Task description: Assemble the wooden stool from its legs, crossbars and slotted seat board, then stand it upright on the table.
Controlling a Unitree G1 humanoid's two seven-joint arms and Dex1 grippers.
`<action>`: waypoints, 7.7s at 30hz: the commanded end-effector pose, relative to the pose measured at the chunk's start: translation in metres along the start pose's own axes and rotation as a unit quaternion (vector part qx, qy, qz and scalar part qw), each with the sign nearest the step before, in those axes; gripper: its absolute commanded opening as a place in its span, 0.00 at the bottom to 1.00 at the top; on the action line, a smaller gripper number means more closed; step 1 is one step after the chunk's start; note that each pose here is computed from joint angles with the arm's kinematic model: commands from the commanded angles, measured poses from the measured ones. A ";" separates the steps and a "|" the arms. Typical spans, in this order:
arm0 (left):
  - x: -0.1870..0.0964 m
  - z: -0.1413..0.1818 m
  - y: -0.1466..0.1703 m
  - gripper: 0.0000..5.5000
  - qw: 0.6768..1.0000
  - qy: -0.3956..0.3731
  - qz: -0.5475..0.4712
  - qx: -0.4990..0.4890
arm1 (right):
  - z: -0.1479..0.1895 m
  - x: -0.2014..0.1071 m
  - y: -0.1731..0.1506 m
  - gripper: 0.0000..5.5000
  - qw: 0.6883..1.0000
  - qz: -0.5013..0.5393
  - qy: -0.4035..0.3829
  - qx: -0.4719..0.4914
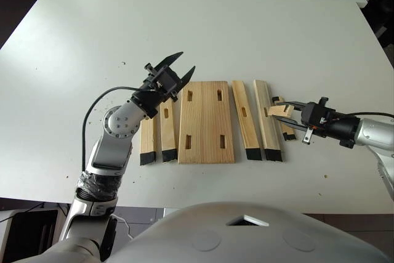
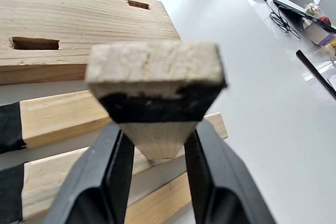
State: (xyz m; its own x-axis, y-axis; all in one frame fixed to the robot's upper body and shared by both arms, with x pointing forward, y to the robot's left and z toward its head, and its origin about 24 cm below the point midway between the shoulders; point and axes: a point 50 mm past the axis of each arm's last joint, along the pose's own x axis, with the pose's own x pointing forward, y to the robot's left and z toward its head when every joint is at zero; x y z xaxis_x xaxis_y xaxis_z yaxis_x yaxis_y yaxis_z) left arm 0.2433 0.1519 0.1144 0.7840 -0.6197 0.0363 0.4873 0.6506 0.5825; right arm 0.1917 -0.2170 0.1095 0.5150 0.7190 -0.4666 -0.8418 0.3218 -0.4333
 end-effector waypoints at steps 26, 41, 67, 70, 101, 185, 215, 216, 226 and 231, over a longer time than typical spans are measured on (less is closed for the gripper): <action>0.004 0.008 -0.006 0.40 0.999 -0.017 -0.030 0.010 | -0.013 -0.002 0.009 0.24 0.995 0.079 0.006 0.059; 0.008 0.011 -0.010 0.40 0.998 -0.029 -0.049 0.008 | -0.032 0.014 -0.009 0.24 0.981 0.138 0.032 0.132; 0.019 0.016 -0.010 0.40 0.994 -0.049 -0.102 0.009 | -0.088 0.048 0.019 0.24 0.940 0.157 0.055 0.297; 0.020 0.016 -0.010 0.40 0.993 -0.049 -0.103 0.008 | -0.089 0.053 0.022 0.24 0.942 0.142 0.058 0.299; 0.013 0.012 -0.011 0.40 0.999 -0.031 -0.035 -0.002 | 0.037 -0.030 -0.034 0.55 0.970 -0.010 -0.129 0.205; 0.016 0.011 -0.009 0.40 0.999 -0.033 -0.040 0.001 | -0.021 0.032 0.074 0.50 0.957 0.070 -0.015 0.282; -0.008 0.008 -0.014 0.40 1.000 0.005 0.010 -0.006 | 0.013 0.000 0.065 0.63 0.919 -0.191 0.027 0.344; -0.009 0.008 -0.014 0.40 1.000 0.007 0.012 -0.006 | 0.015 0.003 0.070 0.63 0.916 -0.189 0.030 0.353; -0.002 0.010 -0.013 0.40 1.000 -0.003 0.004 -0.004 | 0.004 0.023 0.081 0.63 0.910 -0.201 0.063 0.356; -0.002 0.010 -0.011 0.40 1.000 -0.003 0.005 -0.003 | -0.004 0.022 0.083 0.63 0.909 -0.211 0.079 0.350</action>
State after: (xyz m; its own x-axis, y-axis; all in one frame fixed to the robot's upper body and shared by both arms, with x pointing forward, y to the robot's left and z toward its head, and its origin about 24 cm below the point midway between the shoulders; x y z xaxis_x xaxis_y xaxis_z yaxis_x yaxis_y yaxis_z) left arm 0.2309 0.1409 0.1159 0.7858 -0.6159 0.0569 0.4803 0.6656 0.5712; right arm 0.1346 -0.1750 0.0644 0.7853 0.3741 -0.4933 -0.4396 0.8980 -0.0186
